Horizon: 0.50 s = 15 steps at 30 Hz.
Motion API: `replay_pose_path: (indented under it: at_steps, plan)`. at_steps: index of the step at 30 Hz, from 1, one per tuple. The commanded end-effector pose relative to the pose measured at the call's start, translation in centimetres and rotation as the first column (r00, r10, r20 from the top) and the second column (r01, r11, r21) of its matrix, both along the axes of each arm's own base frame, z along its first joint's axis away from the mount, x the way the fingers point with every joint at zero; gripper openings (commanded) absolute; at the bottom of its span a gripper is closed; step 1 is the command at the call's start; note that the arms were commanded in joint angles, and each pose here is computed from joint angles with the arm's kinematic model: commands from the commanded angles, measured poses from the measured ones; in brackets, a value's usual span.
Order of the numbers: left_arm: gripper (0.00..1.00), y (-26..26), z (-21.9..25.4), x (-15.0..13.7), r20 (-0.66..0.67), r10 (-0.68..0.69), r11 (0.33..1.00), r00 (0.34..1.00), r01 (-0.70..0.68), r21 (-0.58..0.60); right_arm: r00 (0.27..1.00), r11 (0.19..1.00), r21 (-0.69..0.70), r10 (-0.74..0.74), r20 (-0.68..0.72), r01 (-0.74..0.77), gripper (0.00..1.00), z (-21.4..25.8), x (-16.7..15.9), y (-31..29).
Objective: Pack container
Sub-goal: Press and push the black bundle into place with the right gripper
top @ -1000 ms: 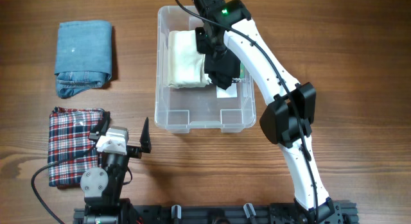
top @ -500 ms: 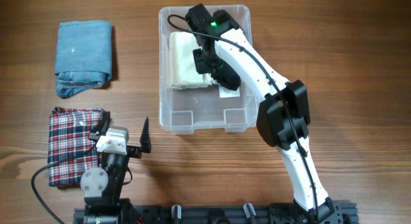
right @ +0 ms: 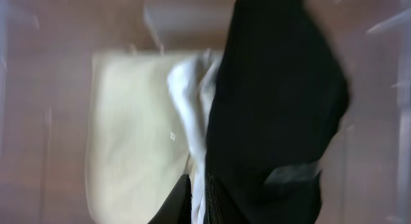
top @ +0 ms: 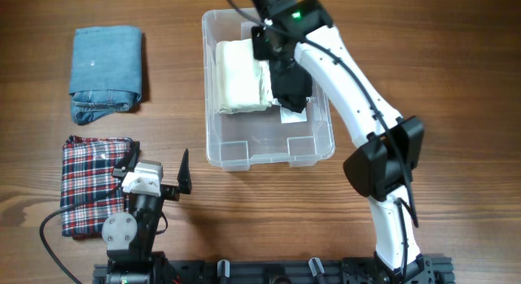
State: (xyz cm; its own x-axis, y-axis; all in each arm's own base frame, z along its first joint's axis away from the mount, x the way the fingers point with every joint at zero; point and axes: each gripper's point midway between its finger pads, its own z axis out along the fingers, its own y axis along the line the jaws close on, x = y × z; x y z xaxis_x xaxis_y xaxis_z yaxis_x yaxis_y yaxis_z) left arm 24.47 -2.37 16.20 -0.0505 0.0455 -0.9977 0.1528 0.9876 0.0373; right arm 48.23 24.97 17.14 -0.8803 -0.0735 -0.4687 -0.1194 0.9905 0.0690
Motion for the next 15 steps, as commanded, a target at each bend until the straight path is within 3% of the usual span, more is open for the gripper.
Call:
replay_pose_path:
  at_steps: [1, 6, 15]
  plan:
    - [1.00, 0.3, -0.1, 0.0, 0.002, 0.014, 1.000, 1.000, -0.014, 0.012, 0.994, 0.996, 0.034, -0.089, 0.063, 0.087, 0.10, 1.3, 2.3, -2.1]
    - [1.00, 0.3, -0.1, 0.0, 0.002, 0.014, 1.000, 1.000, -0.014, 0.012, 0.994, 0.992, 0.099, -0.087, 0.058, 0.081, 0.10, 0.5, 3.6, -2.1]
    - [1.00, 0.3, -0.1, 0.0, 0.002, 0.014, 1.000, 1.000, -0.014, 0.012, 0.992, 0.995, 0.079, -0.053, -0.116, 0.062, 0.09, -7.7, 3.0, -1.0]
